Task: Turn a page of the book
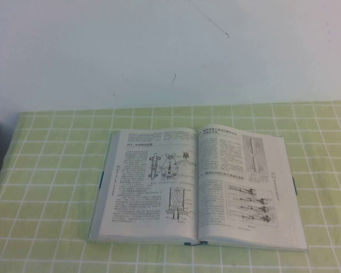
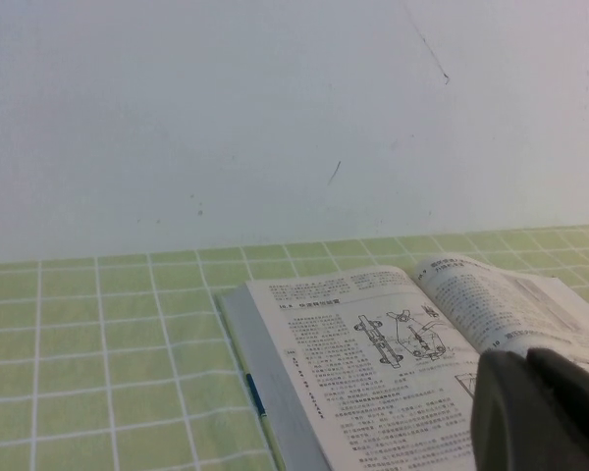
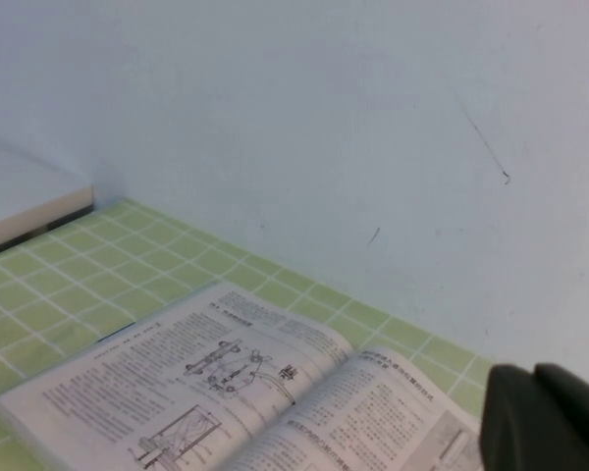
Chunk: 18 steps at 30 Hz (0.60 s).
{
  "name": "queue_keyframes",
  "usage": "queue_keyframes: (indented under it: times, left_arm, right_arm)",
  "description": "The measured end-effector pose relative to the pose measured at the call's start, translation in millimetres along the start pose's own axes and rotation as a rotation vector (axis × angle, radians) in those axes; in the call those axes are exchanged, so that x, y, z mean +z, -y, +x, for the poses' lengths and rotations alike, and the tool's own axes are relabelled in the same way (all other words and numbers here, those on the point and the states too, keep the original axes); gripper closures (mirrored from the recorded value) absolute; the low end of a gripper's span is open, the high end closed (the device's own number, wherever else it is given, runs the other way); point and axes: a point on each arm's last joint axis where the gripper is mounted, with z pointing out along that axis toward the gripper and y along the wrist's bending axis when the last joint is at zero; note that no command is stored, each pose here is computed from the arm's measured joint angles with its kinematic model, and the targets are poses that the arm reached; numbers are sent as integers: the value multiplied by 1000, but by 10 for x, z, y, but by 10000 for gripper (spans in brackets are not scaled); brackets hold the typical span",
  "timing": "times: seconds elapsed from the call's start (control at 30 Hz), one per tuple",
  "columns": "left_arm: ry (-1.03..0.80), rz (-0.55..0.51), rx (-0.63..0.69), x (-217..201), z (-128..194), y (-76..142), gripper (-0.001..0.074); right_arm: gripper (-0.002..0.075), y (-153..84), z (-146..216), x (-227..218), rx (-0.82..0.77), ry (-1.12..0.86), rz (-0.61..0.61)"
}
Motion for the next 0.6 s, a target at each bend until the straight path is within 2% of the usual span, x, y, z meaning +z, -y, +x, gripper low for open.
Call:
queue_keyframes:
  times: [0.6]
  left_arm:
    - [-9,2,-1,5,28,-1,738]
  right_arm:
    - [728,13,8,1,0,-3,15]
